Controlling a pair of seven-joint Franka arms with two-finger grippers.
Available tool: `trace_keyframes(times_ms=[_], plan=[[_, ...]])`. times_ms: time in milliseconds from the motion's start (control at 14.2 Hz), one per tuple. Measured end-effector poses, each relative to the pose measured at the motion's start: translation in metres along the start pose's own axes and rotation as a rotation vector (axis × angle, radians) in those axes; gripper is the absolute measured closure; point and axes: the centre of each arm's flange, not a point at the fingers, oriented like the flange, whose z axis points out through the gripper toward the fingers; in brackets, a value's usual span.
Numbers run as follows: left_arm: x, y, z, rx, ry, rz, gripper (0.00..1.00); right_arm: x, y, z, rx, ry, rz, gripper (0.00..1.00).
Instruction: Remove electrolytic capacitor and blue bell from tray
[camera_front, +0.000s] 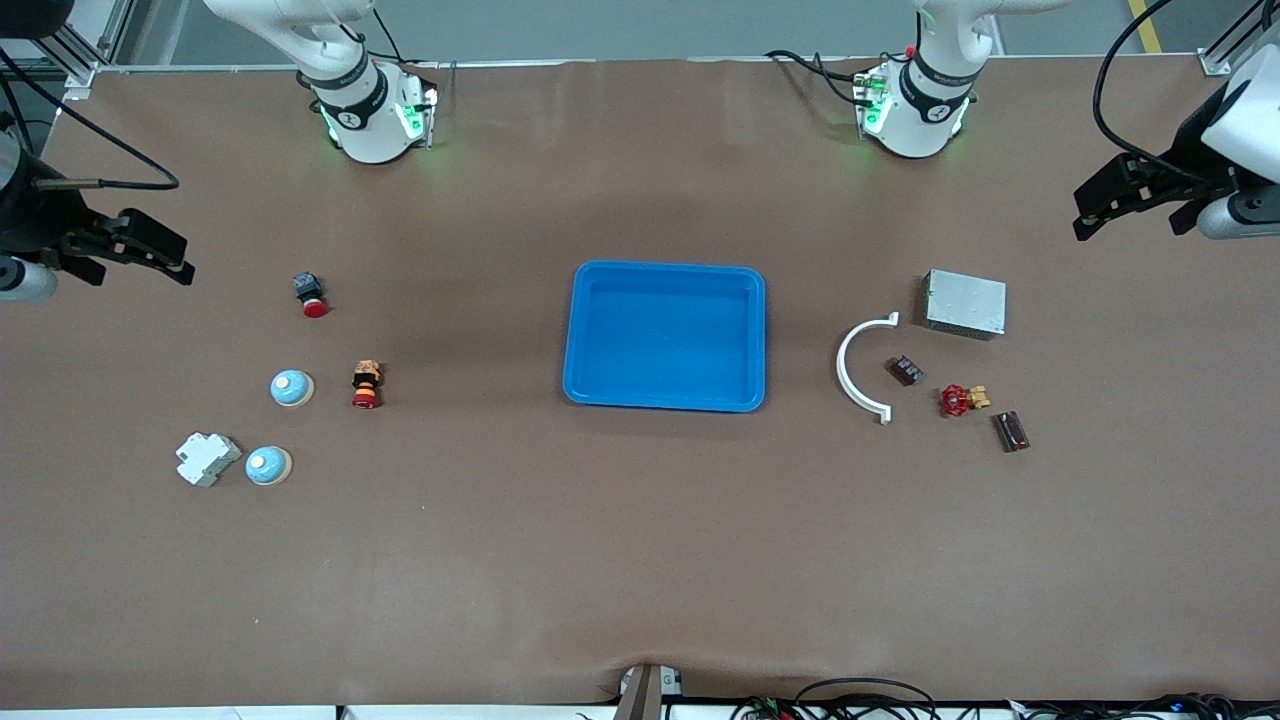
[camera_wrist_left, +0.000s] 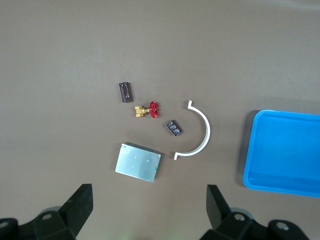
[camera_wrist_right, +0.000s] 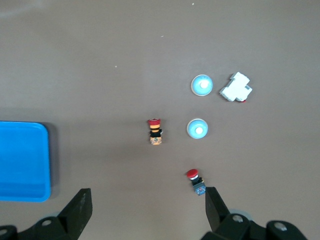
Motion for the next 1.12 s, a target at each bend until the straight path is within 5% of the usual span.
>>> trace_keyframes(times_ms=[562, 1124], plan=[[-0.002, 0.001, -0.006, 0.0, -0.002, 0.003, 0.0, -0.003, 0.005, -0.008, 0.021, -0.005, 0.011, 0.0], [-0.002, 0.002, -0.006, 0.0, -0.002, 0.004, 0.0, -0.003, 0.006, -0.013, -0.021, 0.005, 0.006, 0.0]])
